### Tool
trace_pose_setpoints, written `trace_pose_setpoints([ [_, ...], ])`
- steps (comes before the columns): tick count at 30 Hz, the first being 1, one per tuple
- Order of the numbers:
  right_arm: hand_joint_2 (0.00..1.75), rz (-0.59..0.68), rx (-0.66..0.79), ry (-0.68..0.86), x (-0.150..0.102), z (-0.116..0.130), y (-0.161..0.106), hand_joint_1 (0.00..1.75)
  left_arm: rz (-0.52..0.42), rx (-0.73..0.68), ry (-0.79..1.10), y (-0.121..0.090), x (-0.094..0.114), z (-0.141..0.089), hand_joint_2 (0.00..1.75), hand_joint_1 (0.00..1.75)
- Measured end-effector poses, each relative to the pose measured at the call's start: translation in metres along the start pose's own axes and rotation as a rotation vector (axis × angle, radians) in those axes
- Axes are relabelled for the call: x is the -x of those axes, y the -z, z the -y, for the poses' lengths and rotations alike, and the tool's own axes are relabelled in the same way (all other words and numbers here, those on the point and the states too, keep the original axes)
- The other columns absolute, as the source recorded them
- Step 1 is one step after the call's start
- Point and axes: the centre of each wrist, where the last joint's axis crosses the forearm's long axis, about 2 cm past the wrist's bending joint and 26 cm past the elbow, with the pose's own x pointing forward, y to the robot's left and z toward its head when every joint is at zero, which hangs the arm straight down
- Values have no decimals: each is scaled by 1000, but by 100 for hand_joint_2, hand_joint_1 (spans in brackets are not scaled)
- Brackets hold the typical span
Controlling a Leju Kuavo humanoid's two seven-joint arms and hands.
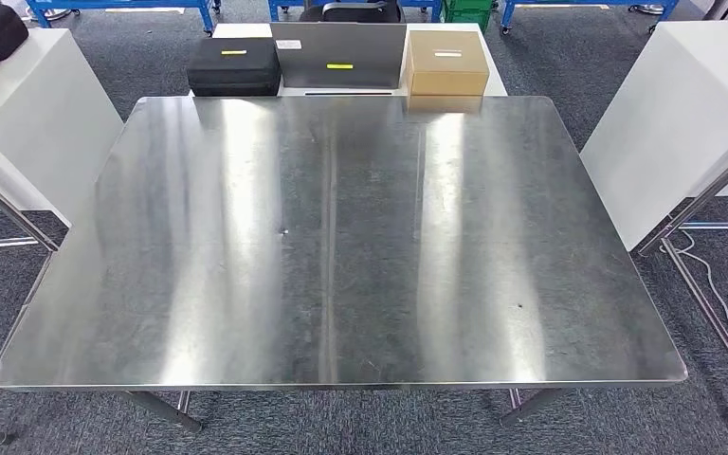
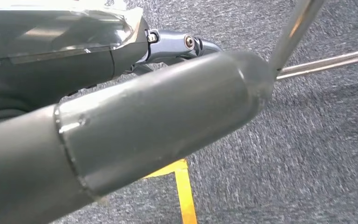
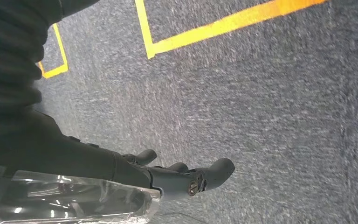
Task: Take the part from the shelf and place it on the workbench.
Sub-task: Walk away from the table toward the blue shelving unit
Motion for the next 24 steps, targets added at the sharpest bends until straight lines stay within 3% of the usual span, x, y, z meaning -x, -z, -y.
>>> trace_pose_setpoints([
  [24,175,-8,-1,8,-1,-3,-2,0,21,5,0,6,-9,-1,0,0],
])
